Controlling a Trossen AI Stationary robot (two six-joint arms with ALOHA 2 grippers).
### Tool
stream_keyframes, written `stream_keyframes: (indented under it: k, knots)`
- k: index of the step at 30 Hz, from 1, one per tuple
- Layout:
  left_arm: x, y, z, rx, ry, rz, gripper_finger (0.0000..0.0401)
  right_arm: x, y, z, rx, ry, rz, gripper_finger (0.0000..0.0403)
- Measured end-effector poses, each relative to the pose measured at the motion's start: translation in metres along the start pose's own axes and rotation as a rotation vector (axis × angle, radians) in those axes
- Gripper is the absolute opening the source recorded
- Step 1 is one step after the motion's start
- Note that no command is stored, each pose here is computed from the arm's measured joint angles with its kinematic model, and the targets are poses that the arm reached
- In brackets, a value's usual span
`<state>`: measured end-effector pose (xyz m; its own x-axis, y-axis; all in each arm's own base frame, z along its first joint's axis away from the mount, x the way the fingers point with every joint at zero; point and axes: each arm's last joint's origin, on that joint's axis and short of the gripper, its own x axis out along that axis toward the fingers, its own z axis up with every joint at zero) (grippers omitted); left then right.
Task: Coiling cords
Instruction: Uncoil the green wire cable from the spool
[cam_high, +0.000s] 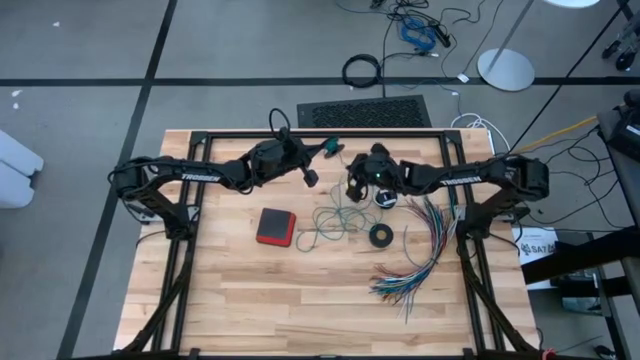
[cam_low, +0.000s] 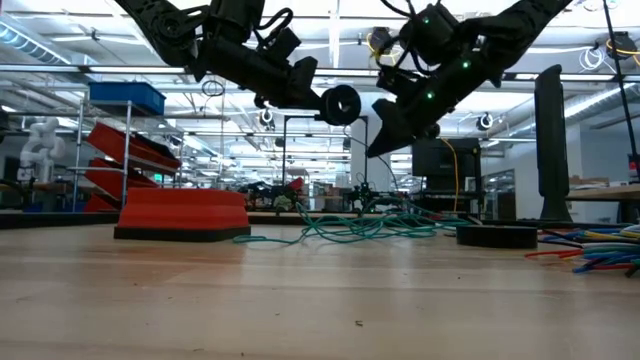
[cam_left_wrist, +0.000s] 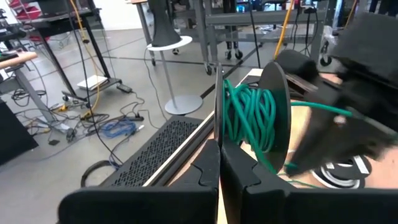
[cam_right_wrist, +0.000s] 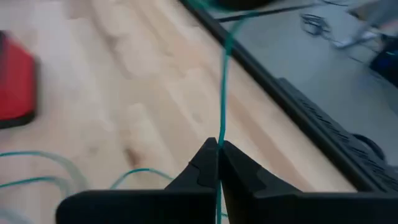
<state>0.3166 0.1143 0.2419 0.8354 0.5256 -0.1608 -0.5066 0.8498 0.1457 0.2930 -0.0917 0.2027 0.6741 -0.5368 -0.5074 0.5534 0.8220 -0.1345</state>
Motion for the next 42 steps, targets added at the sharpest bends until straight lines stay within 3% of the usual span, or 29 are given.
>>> stream_keyframes:
  k: [7,11,14,18,23,28,42]
  knots:
    - [0.0,-0.001,-0.004,0.014,0.04,-0.023,0.0,-0.001,-0.018,0.004,0.056,-0.02,-0.16,0.0]
    - [0.0,0.001,-0.009,0.049,0.086,-0.015,0.0,-0.01,-0.02,0.013,0.058,-0.079,-0.19,0.0]
    - [0.0,0.003,-0.01,0.068,0.103,0.007,0.0,-0.018,-0.016,0.022,0.033,-0.144,-0.166,0.0]
    - [0.001,0.007,-0.011,0.074,0.108,0.025,0.0,-0.027,0.0,0.031,-0.022,-0.235,-0.042,0.0]
    - [0.002,0.012,-0.011,0.072,0.11,0.049,0.0,-0.035,0.021,0.03,-0.071,-0.25,0.049,0.0]
    - [0.002,0.013,-0.009,0.064,0.084,0.057,0.0,-0.039,0.032,0.02,-0.092,-0.174,0.091,0.0]
    - [0.002,0.012,-0.005,0.004,0.045,0.019,0.0,-0.038,0.03,-0.004,-0.08,0.064,0.042,0.0002]
